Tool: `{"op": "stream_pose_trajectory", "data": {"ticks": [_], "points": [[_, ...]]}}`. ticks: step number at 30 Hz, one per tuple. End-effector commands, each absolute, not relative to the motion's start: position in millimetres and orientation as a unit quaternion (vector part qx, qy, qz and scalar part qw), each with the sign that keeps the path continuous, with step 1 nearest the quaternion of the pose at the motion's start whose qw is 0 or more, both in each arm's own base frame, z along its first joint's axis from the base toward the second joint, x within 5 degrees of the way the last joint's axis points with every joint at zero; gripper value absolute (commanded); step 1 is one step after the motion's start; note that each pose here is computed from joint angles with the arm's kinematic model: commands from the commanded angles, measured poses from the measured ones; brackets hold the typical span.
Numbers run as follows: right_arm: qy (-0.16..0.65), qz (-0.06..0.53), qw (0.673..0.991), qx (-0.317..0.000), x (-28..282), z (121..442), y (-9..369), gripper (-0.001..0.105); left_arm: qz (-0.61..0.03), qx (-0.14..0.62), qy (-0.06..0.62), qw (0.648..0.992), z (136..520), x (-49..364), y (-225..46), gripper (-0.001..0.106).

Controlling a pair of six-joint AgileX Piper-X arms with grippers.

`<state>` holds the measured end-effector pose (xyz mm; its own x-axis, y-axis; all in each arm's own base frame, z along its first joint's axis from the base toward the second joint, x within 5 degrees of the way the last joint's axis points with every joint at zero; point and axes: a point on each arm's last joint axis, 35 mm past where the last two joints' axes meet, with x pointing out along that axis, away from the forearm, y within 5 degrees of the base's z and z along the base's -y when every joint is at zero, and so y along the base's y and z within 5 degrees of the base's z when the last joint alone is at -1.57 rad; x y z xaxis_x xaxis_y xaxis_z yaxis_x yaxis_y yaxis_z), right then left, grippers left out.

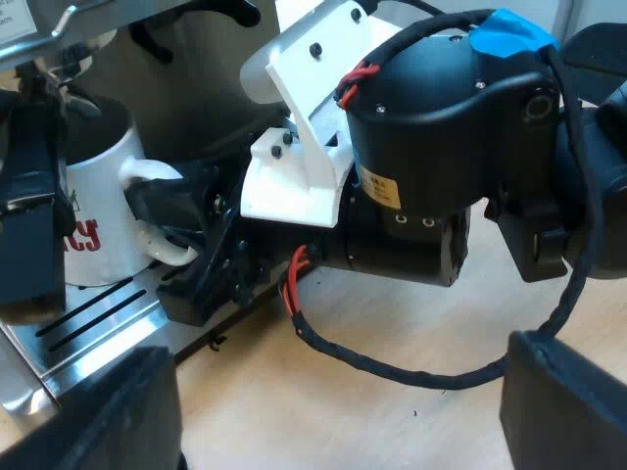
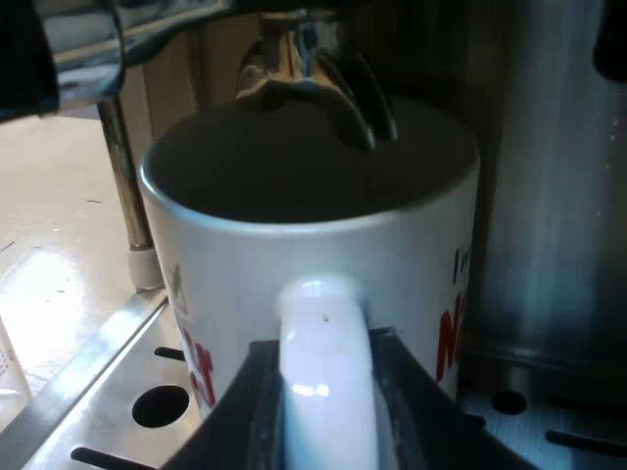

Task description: Place mug into machine

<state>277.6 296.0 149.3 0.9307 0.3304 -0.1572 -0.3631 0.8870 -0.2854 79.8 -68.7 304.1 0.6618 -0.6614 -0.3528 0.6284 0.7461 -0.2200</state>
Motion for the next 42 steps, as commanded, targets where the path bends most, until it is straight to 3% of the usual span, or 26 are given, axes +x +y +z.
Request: {"op": "stream_pose_trajectory", "data": {"ticks": [1, 5, 8, 16, 25, 30, 35, 42], "points": [[0.047, 0.173, 0.972, -0.153, 281, 153, 295, 0.018, -0.361, -0.040, 0.204, 0.909, 307, 78, -69, 0.068], [0.047, 0.175, 0.973, -0.142, 279, 154, 297, 0.047, -0.361, -0.040, 0.204, 0.909, 307, 78, -69, 0.068], [0.043, 0.182, 0.972, -0.141, 274, 156, 302, 0.055, -0.361, -0.040, 0.204, 0.909, 307, 78, -69, 0.068], [0.039, 0.165, 0.975, -0.144, 254, 168, 311, 0.055, -0.361, -0.040, 0.204, 0.909, 307, 78, -68, 0.068], [0.043, 0.127, 0.979, -0.151, 231, 185, 286, 0.055, -0.361, -0.040, 0.203, 0.909, 307, 78, -69, 0.068], [0.020, 0.145, 0.975, -0.167, 209, 206, 275, 0.055, -0.352, -0.042, 0.193, 0.915, 313, 78, -67, 0.068], [-0.015, 0.170, 0.974, -0.150, 183, 236, 272, 0.055, -0.334, -0.052, 0.150, 0.929, 343, 74, -62, 0.068], [-0.060, 0.191, 0.966, -0.161, 157, 270, 271, 0.054, -0.343, -0.044, 0.105, 0.933, 370, 66, -55, 0.068]]}}
